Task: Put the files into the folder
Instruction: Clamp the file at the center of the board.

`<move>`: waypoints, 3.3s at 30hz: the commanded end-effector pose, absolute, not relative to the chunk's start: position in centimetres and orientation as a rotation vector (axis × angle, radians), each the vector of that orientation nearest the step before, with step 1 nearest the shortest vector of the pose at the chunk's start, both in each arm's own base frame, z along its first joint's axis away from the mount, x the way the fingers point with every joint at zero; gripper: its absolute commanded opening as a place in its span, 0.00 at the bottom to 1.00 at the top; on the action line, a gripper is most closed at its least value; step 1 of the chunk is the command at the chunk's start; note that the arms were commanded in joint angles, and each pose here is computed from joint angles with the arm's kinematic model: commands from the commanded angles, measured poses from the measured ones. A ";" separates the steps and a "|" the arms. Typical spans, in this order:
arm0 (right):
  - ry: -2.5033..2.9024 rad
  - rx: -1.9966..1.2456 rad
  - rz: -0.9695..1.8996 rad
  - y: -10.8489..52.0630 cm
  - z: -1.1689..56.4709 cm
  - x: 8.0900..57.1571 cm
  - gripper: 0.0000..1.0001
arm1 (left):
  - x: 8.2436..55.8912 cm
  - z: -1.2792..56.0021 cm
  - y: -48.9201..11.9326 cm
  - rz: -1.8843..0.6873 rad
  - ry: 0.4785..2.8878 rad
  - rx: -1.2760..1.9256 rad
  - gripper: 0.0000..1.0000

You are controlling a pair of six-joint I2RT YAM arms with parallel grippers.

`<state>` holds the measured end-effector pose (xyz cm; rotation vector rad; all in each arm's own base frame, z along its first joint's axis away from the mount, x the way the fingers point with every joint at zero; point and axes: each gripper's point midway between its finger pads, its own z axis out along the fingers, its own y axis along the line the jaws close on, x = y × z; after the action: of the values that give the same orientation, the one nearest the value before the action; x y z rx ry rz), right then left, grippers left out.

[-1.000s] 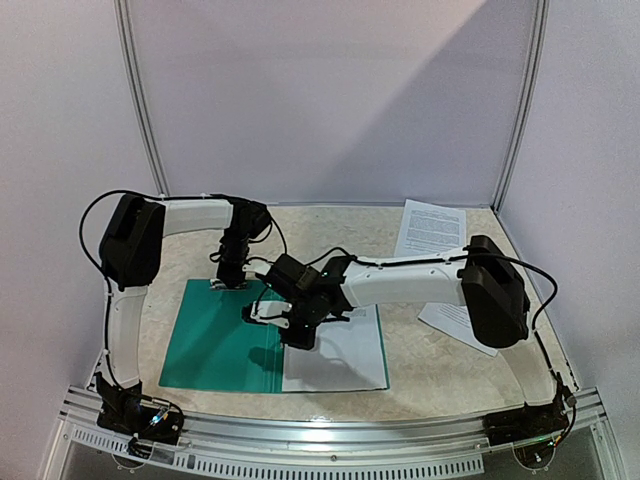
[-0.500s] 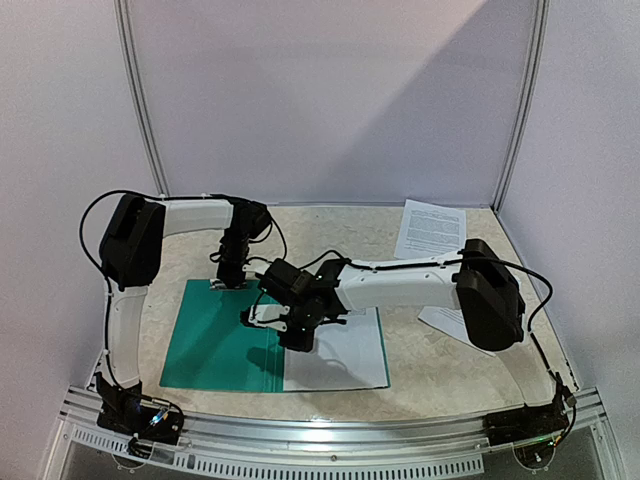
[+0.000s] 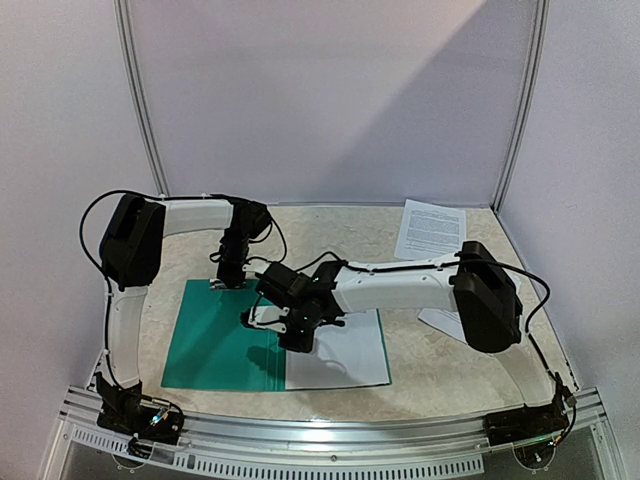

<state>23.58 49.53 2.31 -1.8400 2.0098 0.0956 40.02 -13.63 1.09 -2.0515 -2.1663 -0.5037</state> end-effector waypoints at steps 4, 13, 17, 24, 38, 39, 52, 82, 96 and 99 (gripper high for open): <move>2.307 -2.074 -0.286 39.5 -7.6 21.9 0.00 | 37.9 -2.7 -12.1 -0.444 -1.986 -2.046 0.06; 2.307 -2.072 -0.241 40.7 -7.8 21.8 0.00 | 37.9 -2.7 -12.1 -0.443 -1.985 -2.045 0.06; 2.296 -2.106 -0.175 41.8 -7.8 21.2 0.00 | 37.9 -2.7 -12.1 -0.443 -1.988 -2.043 0.06; 2.388 -2.213 -0.101 41.5 -8.5 19.1 0.00 | 37.9 -2.7 -12.1 -0.438 -1.988 -2.038 0.06; 2.451 -2.089 0.042 44.9 -8.4 19.3 0.00 | 37.4 -2.7 -12.0 -0.381 -2.001 -2.013 0.06; 2.452 -2.080 0.060 45.1 -8.5 19.3 0.00 | 37.5 -2.6 -12.0 -0.377 -2.005 -2.012 0.06; 2.274 -1.769 0.037 49.5 -4.7 24.7 0.00 | 37.4 -2.6 -12.1 -0.340 -2.012 -2.002 0.06; 2.371 -1.854 -0.261 46.3 -11.4 23.2 0.00 | 37.5 -2.6 -12.0 -0.287 -2.042 -1.969 0.06; 1.636 -2.160 -0.440 52.8 -6.7 23.6 0.00 | 37.6 -2.6 -11.9 -0.260 -2.059 -1.951 0.06; 1.659 -2.101 -0.345 54.0 -5.7 23.8 0.00 | 37.6 -2.5 -11.9 -0.250 -2.063 -1.949 0.06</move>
<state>24.11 54.42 1.87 -1.9512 1.6815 -0.3919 40.86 -10.72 1.06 -1.9542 -2.1380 -0.4907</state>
